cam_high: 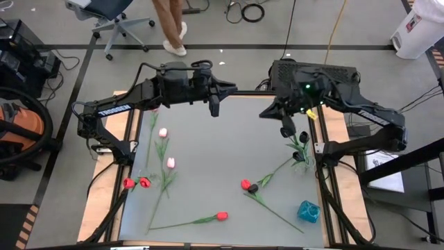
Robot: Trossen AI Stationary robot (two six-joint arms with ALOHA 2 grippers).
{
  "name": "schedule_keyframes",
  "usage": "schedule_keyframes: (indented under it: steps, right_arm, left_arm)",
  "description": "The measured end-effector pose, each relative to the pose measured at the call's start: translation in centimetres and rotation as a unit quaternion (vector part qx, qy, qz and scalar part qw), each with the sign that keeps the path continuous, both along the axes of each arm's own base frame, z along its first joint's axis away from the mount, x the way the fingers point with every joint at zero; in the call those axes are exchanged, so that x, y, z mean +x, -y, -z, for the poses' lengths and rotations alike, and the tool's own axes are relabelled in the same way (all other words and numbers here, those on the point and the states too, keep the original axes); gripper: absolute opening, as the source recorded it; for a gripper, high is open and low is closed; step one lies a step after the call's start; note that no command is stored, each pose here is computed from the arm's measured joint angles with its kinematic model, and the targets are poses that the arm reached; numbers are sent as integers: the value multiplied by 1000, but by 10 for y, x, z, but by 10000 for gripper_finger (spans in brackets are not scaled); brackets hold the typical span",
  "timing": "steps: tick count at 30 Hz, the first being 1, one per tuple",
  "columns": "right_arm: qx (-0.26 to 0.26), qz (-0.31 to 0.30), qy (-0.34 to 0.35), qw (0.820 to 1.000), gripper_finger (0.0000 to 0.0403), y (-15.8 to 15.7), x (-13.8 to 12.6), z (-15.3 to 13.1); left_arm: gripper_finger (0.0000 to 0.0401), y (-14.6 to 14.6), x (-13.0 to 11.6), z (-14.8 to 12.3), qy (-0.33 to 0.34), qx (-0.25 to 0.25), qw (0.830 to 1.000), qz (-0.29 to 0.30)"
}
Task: Sort flowers into vase by color
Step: Put the black tulip into the right transparent vase
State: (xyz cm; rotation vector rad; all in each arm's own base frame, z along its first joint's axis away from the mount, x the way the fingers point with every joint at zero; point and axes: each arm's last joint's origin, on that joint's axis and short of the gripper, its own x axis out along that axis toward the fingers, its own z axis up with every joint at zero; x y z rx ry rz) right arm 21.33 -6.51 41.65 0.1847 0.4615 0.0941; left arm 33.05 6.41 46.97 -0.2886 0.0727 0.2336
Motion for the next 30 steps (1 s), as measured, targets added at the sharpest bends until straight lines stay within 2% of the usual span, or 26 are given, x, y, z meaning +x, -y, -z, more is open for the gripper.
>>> schedule_keyframes:
  steps: [8, 16, 24, 30]
  right_arm:
    - [-4, -49, -31, 998, 0, -13, 26, 15]
    - [-37, 26, -43, 998, 0, 1, 30, 18]
    - [-1, 136, -74, 988, 0, 37, 26, 27]
    - [65, 71, -65, 993, 0, 67, 21, 36]
  left_arm:
    - [77, 0, 0, 2, -8, -2, 1000, 0]
    - [77, 0, 0, 2, -8, -2, 1000, -1]
    - [77, 1, 0, 2, -10, -2, 1000, 0]
    - [77, 6, 1, 2, -12, -2, 1000, 6]
